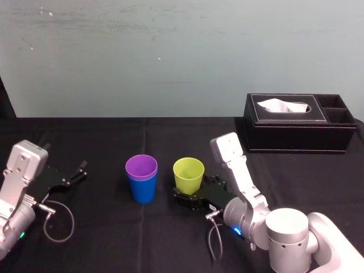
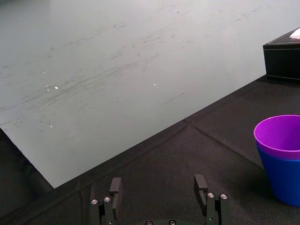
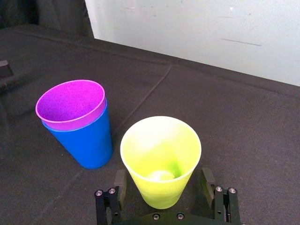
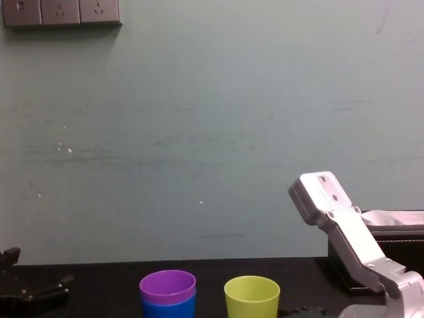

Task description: Stack the three plastic cups sequentially using one hand.

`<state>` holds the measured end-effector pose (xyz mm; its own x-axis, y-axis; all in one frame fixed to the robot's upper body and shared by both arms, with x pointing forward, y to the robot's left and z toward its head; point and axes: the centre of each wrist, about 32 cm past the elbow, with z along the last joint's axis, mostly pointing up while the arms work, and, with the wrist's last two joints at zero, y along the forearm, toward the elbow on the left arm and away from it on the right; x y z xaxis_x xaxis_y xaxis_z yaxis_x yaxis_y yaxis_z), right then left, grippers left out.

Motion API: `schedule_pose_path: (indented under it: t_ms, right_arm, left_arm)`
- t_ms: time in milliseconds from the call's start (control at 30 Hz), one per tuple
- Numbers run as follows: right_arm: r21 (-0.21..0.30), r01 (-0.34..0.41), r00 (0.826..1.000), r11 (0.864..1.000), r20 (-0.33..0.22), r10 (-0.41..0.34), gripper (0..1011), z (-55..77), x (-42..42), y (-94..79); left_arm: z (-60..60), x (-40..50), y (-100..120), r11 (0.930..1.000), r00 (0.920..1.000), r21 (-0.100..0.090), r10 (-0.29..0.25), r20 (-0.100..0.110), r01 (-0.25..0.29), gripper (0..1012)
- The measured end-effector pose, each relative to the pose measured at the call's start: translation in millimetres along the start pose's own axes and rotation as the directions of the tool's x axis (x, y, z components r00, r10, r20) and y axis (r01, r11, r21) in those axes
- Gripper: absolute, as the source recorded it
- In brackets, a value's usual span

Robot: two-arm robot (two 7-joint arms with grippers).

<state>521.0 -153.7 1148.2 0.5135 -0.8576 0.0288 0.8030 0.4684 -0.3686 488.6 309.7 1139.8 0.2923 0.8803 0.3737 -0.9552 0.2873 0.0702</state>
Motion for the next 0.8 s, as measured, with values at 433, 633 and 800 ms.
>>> schedule_pose_path:
  t_ms: [433,633,800]
  right_arm:
    - [0.010,-0.003,1.000,1.000,0.008,0.003,1002,1.0,-2.5,4.0]
    - [0.007,0.002,1.000,1.000,0.009,-0.002,1002,1.1,-2.3,6.1]
    - [0.007,0.007,1.000,1.000,0.011,-0.007,1002,1.2,-2.0,8.2]
  left_arm:
    - [0.0,0.0,0.0,1.0000,1.0000,0.000,0.000,0.000,0.000,1000]
    - [0.0,0.0,0.0,1.0000,1.0000,0.000,0.000,0.000,0.000,1000]
    - [0.0,0.0,0.0,1.0000,1.0000,0.000,0.000,0.000,0.000,1000]
